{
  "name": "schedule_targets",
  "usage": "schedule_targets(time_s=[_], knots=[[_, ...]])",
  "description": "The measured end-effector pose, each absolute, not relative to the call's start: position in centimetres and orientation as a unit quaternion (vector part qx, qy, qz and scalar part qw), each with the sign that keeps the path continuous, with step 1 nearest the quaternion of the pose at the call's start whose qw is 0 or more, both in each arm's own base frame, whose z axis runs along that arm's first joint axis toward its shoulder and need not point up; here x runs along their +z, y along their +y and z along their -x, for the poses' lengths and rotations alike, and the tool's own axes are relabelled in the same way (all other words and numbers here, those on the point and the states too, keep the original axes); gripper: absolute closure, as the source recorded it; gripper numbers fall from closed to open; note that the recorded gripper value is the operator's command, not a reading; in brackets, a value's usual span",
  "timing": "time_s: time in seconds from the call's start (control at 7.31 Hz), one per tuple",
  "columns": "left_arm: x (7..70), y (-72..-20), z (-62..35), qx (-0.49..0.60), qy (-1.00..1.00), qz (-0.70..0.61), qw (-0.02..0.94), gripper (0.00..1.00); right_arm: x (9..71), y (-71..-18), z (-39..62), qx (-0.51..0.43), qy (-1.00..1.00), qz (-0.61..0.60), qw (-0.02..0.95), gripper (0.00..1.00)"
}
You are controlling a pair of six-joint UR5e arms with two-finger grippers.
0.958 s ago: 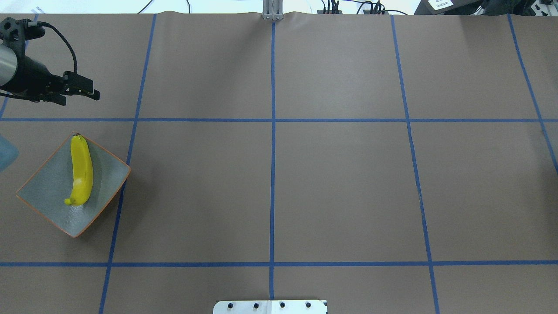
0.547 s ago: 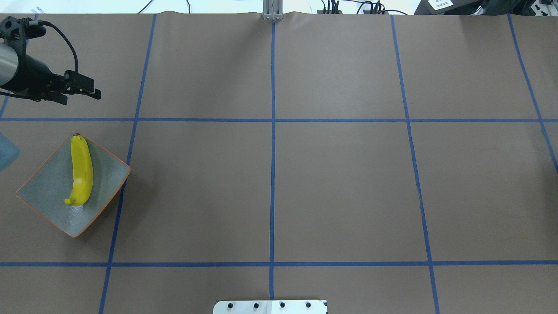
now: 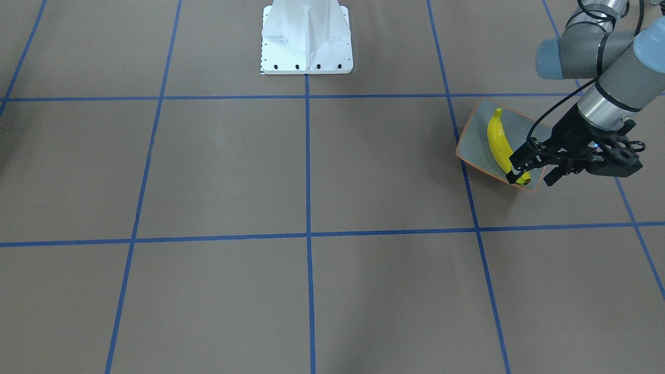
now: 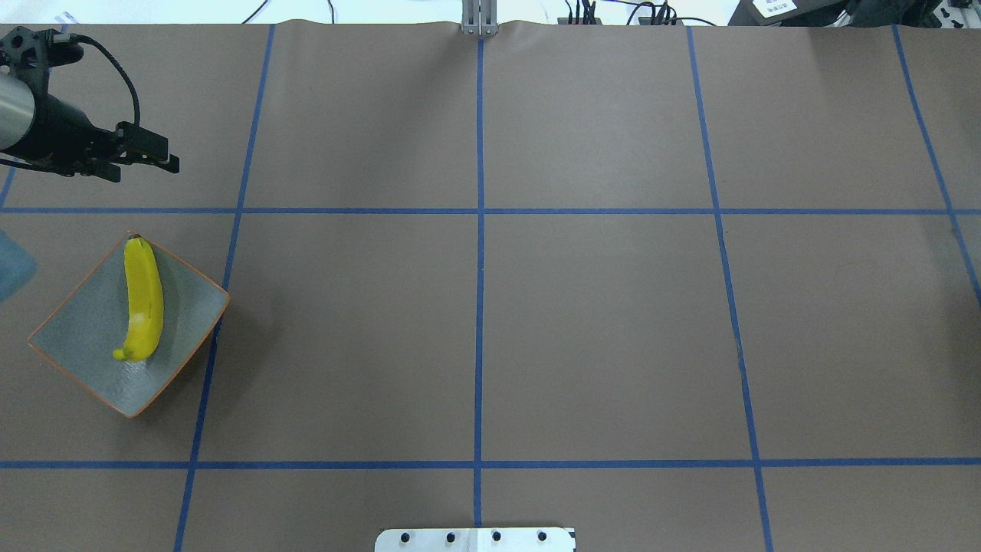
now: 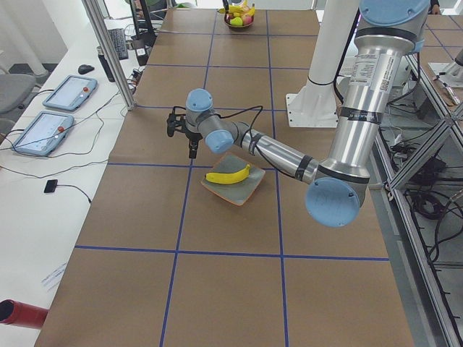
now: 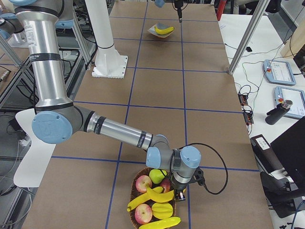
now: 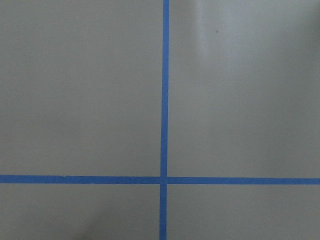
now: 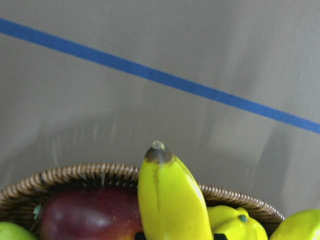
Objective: Transfer all bananas from basket to plate
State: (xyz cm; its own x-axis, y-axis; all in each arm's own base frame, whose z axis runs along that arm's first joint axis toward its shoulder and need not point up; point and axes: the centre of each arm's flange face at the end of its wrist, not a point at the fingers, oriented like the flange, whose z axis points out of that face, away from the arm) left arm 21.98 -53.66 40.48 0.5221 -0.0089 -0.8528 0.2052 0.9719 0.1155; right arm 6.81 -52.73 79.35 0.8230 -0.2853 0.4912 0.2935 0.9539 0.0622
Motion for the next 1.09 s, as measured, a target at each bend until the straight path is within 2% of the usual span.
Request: schedule_targets(time_s=[0.41,0.82,1.09], knots=[[40.4,-53.7,-22.0,-0.061,0.486,-0.101,0.866,0.00,74.5,-54.3,-10.7,-0.124,-0.253,-0.004,0.959,1.00],[40.7,-53.7,-22.1,-0.062,0.485,-0.099,0.867,0.00,61.1,-62.5,-11.3,-0.115,-0.270,0.010,0.956,1.00],[40.9,-53.7,-22.1,-0.062,0.485,-0.098,0.867,0.00,57.3,-64.7,-7.9,-0.118,-0.336,-0.002,0.934,1.00]])
